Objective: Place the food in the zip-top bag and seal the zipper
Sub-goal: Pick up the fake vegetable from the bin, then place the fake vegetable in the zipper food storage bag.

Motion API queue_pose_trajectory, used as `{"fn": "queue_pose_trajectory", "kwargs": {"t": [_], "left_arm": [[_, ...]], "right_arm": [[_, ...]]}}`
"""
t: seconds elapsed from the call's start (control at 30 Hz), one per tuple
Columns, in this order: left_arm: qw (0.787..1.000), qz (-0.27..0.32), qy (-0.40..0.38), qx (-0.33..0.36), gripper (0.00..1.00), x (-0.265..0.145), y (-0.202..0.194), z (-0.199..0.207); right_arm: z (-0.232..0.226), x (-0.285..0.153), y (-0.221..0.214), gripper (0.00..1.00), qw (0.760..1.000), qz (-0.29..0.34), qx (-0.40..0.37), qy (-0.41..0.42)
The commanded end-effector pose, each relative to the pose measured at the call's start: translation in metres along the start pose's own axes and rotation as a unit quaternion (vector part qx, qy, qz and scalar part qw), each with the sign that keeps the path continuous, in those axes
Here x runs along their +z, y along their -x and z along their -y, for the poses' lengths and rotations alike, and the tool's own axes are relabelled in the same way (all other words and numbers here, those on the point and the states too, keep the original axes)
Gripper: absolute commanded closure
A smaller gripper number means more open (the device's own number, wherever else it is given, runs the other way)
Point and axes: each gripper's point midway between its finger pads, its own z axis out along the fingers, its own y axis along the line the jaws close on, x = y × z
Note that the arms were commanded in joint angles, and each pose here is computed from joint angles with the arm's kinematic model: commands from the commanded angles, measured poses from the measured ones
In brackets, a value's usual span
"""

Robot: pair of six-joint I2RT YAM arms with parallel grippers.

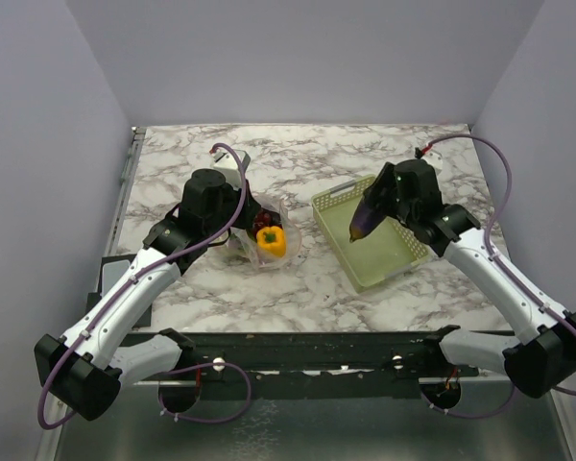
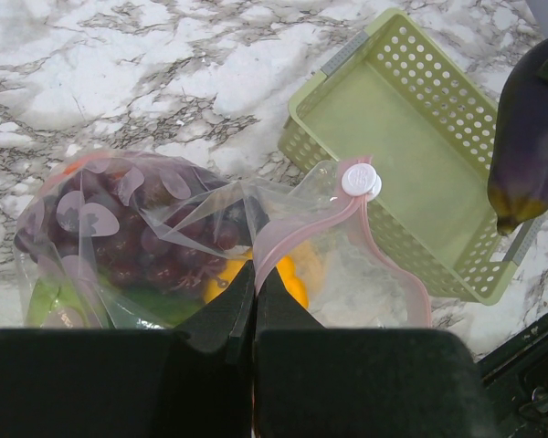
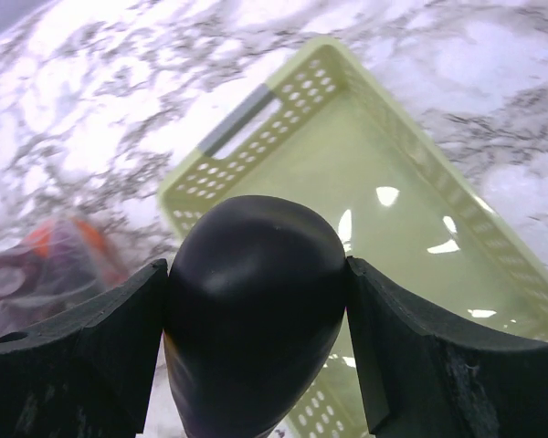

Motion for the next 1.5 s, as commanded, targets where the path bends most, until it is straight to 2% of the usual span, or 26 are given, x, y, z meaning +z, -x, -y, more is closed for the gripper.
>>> {"fn": "queue_pose_trajectory", "kwargs": {"t": [0.0, 0.23, 0.47, 0.77, 1.07, 1.47], "left_arm": [[1.000, 0.008, -0.008, 0.002, 1.00, 0.000, 0.003, 0.003], [1.000, 0.007, -0.007, 0.002, 1.00, 0.001, 0.002, 0.002], [1.000, 0.007, -0.007, 0.002, 1.00, 0.001, 0.002, 0.002], [1.000, 0.008, -0.008, 0.002, 1.00, 0.000, 0.002, 0.003], [1.000, 0.010, -0.007, 0.002, 1.00, -0.001, 0.003, 0.003], [1.000, 0.010, -0.008, 0.002, 1.00, -0.001, 0.004, 0.003]], "right_arm": [[-0.051, -0.031, 0.028, 0.68, 0.994, 0.048, -0.004, 0.101], [-0.104, -0.069, 0.035, 0.70, 0.977, 0.080, -0.027, 0.194], [-0.155, -0.101, 0.017, 0.70, 0.947, 0.035, -0.063, 0.314], [-0.201, -0.122, -0.028, 0.69, 0.908, -0.036, -0.131, 0.396], [-0.223, -0.123, -0.075, 0.69, 0.884, -0.106, -0.188, 0.415], [-0.225, -0.094, -0.114, 0.63, 0.894, -0.159, -0.204, 0.367]]}}
